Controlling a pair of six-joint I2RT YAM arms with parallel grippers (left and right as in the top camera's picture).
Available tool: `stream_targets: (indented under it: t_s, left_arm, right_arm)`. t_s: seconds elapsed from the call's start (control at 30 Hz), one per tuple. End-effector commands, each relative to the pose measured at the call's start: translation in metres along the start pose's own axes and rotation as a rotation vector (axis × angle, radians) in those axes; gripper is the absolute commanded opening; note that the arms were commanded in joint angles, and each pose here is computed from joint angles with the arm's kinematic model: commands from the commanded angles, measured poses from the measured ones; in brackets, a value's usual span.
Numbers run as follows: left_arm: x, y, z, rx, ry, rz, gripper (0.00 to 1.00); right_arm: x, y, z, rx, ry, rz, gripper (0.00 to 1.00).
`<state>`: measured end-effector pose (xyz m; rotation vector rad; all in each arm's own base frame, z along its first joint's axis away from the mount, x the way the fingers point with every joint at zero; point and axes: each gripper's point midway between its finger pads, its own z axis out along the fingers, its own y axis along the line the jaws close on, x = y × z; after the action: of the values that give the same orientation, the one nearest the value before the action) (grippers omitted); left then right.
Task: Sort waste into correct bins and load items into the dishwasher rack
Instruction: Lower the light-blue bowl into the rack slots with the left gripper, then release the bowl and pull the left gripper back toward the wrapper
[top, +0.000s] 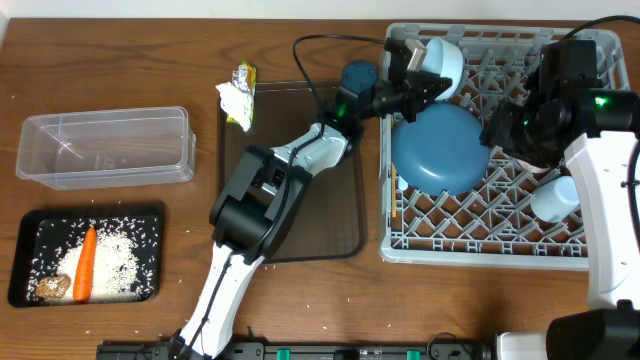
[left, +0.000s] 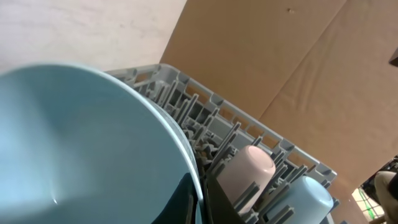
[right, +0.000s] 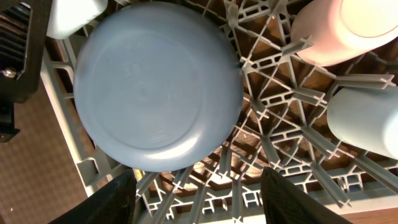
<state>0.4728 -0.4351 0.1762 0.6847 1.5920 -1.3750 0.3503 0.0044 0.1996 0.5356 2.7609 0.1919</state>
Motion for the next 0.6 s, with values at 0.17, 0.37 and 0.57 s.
stream_targets:
  t_s: [0.17,0.37,0.57]
  left_arm:
    - [0.004,0.006,0.000,0.000,0.007,0.019,0.06]
    - [0.002,-0.003,0.004,0.019,-0.008,0.035,0.06]
    - [0.004,-0.008,0.007,0.029,-0.006,0.018,0.06]
  right_arm:
    - [0.000,0.001,-0.007,-0.001,-0.017,-0.018,0.60]
    - [0.000,0.001,-0.007,-0.001,-0.017,-0.018,0.61]
    - [0.001,0.000,-0.007,0.001,-0.013,-0.018,0.60]
